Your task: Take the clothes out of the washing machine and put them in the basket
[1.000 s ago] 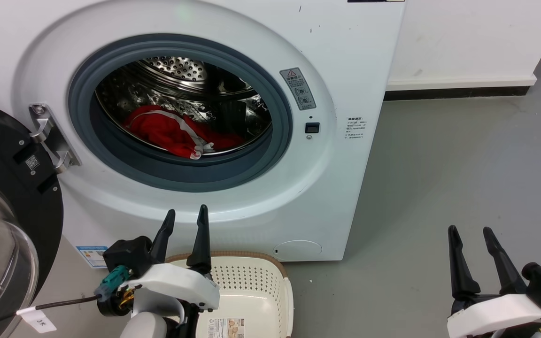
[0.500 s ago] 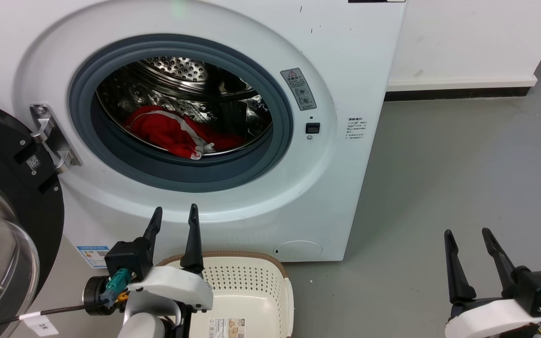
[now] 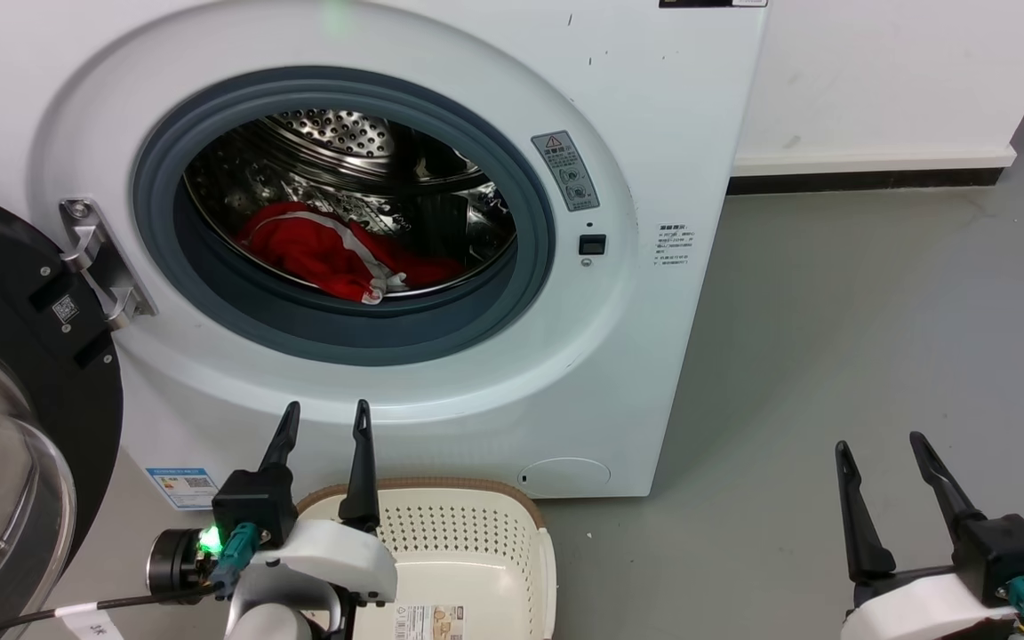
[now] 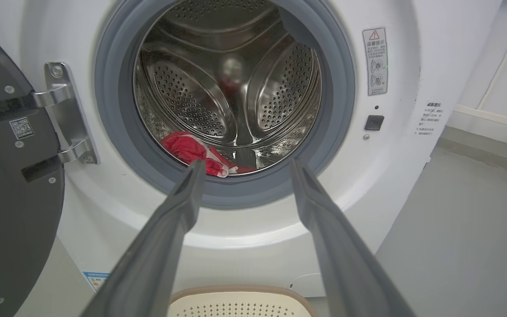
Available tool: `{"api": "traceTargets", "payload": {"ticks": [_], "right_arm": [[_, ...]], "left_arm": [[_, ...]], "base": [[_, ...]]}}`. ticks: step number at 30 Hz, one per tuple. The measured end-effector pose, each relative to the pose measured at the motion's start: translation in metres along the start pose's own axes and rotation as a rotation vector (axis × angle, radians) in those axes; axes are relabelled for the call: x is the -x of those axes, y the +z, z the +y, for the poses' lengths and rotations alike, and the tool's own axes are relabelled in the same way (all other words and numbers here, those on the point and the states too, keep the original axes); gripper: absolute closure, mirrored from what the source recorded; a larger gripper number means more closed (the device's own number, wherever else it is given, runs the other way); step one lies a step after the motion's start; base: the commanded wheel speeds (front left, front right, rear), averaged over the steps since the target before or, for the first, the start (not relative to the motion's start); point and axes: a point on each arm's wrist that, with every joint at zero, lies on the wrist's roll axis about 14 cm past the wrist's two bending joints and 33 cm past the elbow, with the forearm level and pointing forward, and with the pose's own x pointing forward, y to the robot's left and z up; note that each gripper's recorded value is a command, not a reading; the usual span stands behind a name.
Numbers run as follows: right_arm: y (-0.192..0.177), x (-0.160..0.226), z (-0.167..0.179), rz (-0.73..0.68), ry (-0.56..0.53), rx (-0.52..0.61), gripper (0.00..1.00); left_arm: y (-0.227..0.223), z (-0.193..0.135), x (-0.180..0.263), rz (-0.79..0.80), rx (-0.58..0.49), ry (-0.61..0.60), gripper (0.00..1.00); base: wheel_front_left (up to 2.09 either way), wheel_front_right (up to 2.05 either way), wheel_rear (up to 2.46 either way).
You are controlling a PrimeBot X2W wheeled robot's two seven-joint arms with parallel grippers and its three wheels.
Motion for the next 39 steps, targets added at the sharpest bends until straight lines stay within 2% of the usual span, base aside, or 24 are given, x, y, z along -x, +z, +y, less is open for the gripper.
{"api": "traceTargets", "payload": {"ticks": [14,39], "right_arm": [[0.0,0.002,0.004,0.001,0.022,0.097,0.0],[-0.004,0.001,0.007,0.011,0.028,0.064,0.0]], "left_arm": [[-0.005,0.001,0.004,0.001,-0.079,0.0,0.0],[-0.015,0.012,0.009,0.033,-0.06,0.042,0.0]], "base": [[0.0,0.0,0.0],[0.0,0.0,0.0]]}}
